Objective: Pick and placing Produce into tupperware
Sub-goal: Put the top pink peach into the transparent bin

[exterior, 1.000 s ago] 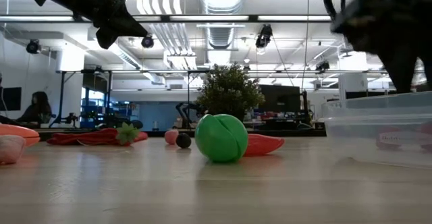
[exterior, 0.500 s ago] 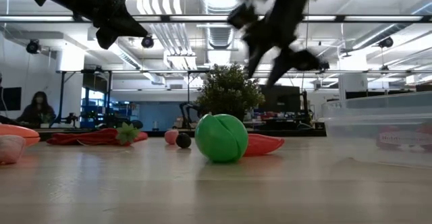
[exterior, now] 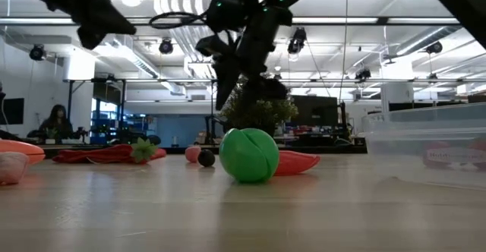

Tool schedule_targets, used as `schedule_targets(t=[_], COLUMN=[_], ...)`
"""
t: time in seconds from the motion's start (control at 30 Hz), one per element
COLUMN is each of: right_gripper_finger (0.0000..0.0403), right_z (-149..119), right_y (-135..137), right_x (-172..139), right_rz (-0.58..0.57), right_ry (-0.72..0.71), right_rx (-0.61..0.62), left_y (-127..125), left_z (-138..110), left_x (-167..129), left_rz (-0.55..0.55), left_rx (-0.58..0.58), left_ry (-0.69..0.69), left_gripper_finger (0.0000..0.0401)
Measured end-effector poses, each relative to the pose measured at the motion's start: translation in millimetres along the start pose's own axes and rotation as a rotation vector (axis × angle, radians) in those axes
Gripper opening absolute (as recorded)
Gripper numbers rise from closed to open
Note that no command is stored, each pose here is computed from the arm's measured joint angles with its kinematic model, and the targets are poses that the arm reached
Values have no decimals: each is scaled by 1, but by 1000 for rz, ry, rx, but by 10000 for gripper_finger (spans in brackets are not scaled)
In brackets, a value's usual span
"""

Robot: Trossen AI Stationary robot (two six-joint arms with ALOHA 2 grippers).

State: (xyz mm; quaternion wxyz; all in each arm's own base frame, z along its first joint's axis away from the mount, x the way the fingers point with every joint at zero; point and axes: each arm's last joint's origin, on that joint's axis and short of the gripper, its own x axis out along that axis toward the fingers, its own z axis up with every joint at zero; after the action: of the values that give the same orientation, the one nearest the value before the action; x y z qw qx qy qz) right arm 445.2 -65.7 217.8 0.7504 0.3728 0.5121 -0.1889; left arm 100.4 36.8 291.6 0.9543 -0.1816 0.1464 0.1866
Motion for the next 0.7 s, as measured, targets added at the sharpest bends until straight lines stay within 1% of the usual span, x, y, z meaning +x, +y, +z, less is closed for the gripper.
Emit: schedule_targets(t=[0.13,0.23,0.3,0.47,0.57,0.63,0.7], right_gripper_finger=[173,171,171,173,172,172,171], right_z=[12,20,25,30,32,33,35], right_y=[9,16,20,19,20,21,22], right_x=[8,12,16,34,41,40,40], right_rz=[2,22,26,-8,-12,-11,-9], right_ry=[3,-12,-17,14,18,13,4], right_rx=[-17,-25,-26,-30,-31,-37,-41], left_y=[3,5,5,7,9,9,10], left_z=[-13,-20,-23,-29,-33,-32,-35], left_x=[-18,-32,-43,-69,-82,-83,-83], left_rz=[9,-5,-20,-56,-56,-52,-37], left_rx=[-28,-30,-28,-25,-51,-51,-53], left_ry=[50,49,15,-125,-205,-218,-189], left_gripper_finger=[0,0,0,0,0,0,0])
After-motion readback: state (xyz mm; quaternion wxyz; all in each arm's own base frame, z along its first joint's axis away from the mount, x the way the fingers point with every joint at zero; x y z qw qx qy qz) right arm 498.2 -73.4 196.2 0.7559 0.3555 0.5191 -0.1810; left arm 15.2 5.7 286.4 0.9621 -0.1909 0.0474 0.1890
